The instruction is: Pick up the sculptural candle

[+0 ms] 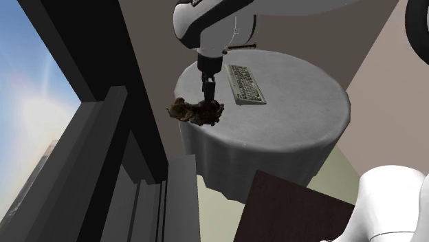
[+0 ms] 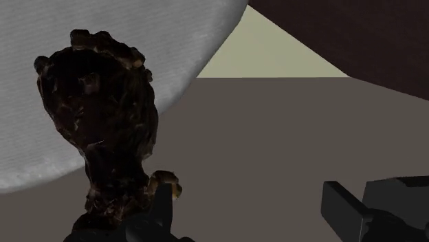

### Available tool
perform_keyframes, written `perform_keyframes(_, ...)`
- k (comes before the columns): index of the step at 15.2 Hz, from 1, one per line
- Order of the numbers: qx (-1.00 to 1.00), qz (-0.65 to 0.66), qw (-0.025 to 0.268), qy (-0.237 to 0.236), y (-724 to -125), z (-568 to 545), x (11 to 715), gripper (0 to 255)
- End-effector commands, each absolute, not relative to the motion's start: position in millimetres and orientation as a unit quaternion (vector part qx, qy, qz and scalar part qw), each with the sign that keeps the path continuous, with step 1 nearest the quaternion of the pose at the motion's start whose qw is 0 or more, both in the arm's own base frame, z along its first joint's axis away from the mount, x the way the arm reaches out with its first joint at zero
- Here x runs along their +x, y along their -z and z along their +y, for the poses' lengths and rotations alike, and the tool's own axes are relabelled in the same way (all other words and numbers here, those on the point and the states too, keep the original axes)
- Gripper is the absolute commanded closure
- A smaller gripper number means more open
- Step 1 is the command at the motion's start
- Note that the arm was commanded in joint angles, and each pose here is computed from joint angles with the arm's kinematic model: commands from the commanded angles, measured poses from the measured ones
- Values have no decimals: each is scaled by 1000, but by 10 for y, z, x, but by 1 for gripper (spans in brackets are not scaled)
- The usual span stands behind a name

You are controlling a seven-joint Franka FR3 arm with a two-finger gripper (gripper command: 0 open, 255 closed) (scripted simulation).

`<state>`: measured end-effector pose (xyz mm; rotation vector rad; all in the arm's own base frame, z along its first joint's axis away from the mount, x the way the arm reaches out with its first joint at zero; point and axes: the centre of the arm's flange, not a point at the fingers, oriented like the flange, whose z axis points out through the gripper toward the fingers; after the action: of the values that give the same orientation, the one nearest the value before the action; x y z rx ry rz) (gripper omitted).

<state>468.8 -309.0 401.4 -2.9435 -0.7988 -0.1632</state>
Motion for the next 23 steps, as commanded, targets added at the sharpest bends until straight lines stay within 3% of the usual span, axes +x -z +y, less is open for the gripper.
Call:
perform_keyframes(1,-957,-283,45,54,-3842,-3256,4872,0)
perform_keyframes(10,-928,-367,53,50,-3153,-3867,5679,0)
perform_keyframes(20,-926,-370,53,50,-2720,-3893,5720,0)
perform_keyframes(21,-926,-370,53,50,-2719,-3900,5723,255)
perform_keyframes(23,-926,-370,53,50,-2723,-3902,5725,255)
